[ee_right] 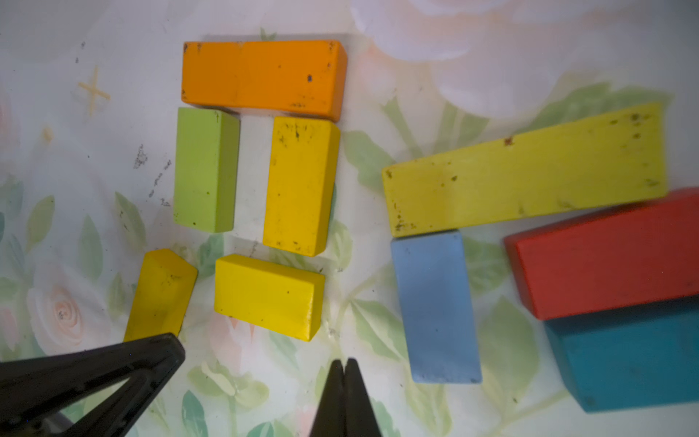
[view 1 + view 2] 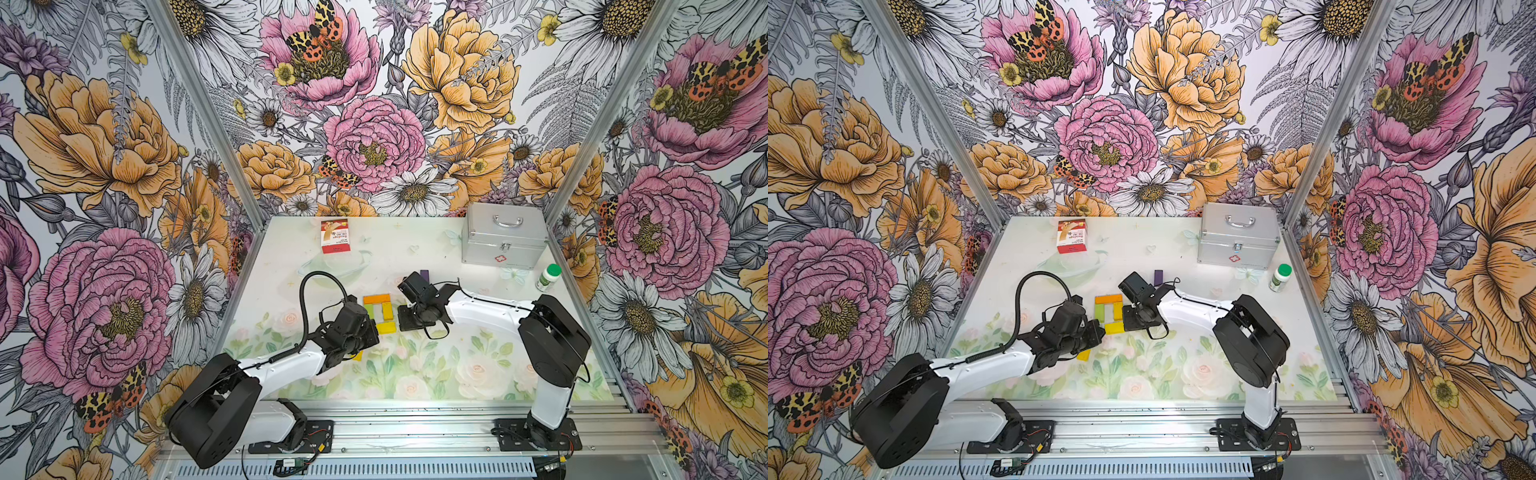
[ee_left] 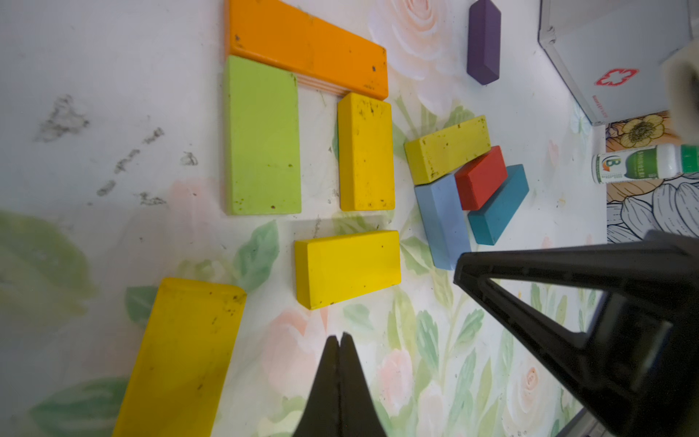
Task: Assemble the letter p with building blocks
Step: Assemble the building block at the center of the board.
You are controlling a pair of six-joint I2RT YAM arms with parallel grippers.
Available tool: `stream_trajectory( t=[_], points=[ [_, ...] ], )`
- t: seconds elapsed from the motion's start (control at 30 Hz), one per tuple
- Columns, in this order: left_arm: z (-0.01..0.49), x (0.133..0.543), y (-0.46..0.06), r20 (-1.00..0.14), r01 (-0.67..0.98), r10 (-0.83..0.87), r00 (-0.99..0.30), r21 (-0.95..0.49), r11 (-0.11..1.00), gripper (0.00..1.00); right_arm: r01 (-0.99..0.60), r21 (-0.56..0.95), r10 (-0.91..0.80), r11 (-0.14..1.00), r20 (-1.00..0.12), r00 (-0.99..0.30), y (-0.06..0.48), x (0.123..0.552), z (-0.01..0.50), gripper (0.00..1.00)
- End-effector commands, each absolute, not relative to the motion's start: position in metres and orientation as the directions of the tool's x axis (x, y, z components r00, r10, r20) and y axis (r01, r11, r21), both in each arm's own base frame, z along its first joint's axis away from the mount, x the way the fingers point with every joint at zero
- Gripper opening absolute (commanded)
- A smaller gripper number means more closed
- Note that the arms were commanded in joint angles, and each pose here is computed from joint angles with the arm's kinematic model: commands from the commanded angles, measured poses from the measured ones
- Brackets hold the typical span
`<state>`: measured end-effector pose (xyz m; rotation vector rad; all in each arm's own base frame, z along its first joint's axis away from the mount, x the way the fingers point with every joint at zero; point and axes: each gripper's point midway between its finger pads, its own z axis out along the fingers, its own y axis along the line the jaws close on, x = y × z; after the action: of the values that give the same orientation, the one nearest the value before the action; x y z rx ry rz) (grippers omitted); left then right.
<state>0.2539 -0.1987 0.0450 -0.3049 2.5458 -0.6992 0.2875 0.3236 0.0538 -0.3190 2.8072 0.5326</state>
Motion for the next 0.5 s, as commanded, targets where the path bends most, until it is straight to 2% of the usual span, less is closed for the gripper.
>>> stream_trajectory(
  t=[0.0,0.47],
  points=[
    [0.052,0.266,-0.205,-0.413,-0.089,-0.353,-0.840,-0.536,0.839,0.00,-0.290,0.357,-0.183,0.888,-0.304,-0.935,0.337,0.292,0.052,0.00],
    [0.040,0.271,-0.194,-0.418,-0.137,-0.356,-0.836,-0.468,0.873,0.00,-0.274,0.398,-0.181,0.876,-0.255,-0.950,0.346,0.288,0.030,0.00]
  ],
)
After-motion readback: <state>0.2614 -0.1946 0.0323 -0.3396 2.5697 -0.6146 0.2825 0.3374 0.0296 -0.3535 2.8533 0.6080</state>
